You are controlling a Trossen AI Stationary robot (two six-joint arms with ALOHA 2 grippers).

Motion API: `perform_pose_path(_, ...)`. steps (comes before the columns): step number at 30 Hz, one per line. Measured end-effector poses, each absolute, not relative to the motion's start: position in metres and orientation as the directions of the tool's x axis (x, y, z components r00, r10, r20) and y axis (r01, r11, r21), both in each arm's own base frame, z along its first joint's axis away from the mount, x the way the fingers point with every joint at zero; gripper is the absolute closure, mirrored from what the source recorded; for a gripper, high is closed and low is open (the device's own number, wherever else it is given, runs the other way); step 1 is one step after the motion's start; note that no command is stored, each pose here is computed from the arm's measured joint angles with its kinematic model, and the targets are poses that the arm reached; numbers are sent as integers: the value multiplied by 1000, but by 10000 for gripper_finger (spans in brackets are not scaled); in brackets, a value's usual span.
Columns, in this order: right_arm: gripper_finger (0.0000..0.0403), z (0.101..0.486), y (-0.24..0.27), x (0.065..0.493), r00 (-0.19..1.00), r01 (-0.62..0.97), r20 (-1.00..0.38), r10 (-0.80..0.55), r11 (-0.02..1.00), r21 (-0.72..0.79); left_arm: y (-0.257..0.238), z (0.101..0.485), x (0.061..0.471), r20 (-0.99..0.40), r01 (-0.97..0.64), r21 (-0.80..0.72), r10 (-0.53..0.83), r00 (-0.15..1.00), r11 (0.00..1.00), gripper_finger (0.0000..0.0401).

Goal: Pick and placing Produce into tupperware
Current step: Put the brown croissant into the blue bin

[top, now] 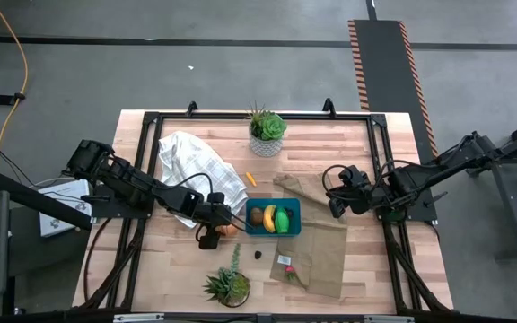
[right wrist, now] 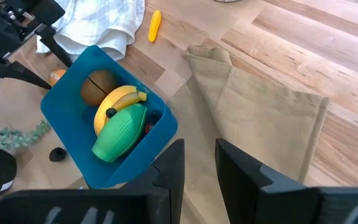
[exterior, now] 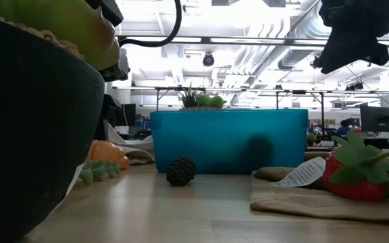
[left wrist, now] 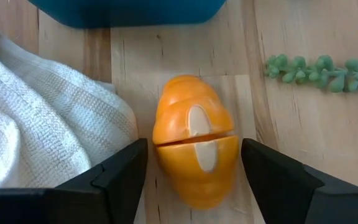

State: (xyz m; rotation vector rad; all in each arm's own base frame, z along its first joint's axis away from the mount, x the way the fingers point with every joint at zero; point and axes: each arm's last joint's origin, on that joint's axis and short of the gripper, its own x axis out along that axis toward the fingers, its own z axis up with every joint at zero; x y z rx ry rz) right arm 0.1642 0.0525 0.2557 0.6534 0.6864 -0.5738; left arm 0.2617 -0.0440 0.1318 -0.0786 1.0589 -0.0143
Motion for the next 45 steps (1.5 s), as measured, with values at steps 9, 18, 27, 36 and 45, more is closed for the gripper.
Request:
perform_pose_path(9, 322, 256, 52, 164, 639, 666, -723, -261, 659, 350, -44, 132, 262, -870, -26, -72, -50, 490, 997, 189)
perform_pose_path(18, 322, 256, 52, 164, 639, 666, -723, -261, 659, 350, -44, 132, 262, -870, -27, -72, -50, 491, 997, 212)
perform_pose_path(27, 322, 256, 52, 164, 639, 666, -723, -261, 659, 350, -44, 132, 262, -869, -33, -77, -50, 491, 996, 210)
perform_pose_path(36, 322, 256, 52, 164, 639, 666, -723, -261, 659, 350, -47, 139, 267, -863, -24, -144, -114, 493, 989, 213)
perform_pose_path(45, 322, 256, 52, 164, 639, 666, -724, -262, 659, 350, -49, 161, 277, -888, 26, -112, -112, 446, 993, 215)
